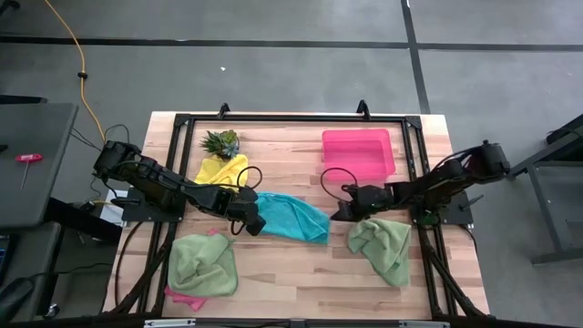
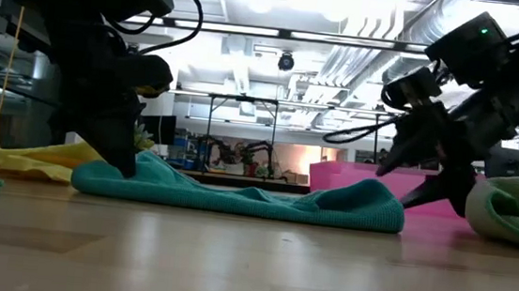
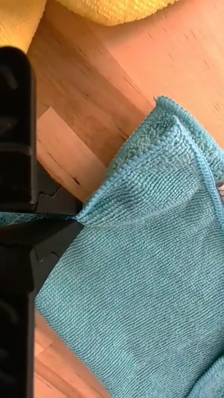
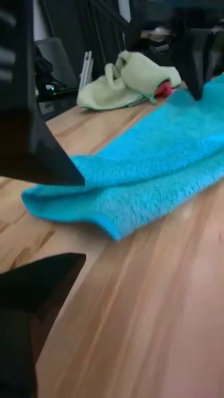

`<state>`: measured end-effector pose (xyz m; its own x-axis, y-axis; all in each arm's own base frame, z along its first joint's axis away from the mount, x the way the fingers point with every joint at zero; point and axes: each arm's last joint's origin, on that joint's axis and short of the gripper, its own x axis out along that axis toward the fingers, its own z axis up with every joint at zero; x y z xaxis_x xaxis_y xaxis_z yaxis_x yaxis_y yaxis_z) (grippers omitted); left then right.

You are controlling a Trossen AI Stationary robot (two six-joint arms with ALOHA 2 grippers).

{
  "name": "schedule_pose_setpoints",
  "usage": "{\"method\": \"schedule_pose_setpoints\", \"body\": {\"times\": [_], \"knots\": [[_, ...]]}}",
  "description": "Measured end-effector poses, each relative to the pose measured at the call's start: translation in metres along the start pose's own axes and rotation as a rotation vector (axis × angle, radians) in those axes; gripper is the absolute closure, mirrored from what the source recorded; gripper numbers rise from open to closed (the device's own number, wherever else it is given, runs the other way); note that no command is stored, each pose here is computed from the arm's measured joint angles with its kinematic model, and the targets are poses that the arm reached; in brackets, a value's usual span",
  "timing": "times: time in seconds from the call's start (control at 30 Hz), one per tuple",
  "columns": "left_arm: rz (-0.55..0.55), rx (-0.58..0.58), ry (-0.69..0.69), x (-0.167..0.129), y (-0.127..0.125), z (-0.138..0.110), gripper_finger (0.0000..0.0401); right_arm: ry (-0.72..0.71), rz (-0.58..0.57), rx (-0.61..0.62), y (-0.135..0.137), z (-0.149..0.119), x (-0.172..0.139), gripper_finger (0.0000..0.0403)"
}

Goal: Fold microfiber towels
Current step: Fold the blue microfiber cloth

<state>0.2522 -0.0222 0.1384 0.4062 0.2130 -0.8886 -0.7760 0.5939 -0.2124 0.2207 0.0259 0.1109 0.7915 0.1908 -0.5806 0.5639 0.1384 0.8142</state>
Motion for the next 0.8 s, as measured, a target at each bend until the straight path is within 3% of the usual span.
{"method": "schedule_pose_setpoints", "body": {"times": [0.23,0.5,0.8], "knots": [[-0.001,-0.001,-0.006,0.000,0.000,0.000,0.0400,0.022,-0.040,0.043,0.001,0.002,0.019,0.0174],[0.002,0.001,-0.012,0.000,0.000,0.001,0.0400,-0.013,-0.010,0.068,0.014,0.006,0.032,0.0171],[0.004,0.009,-0.015,0.000,0.000,0.001,0.0400,-0.143,-0.016,0.194,0.017,0.017,0.032,0.0171]]}}
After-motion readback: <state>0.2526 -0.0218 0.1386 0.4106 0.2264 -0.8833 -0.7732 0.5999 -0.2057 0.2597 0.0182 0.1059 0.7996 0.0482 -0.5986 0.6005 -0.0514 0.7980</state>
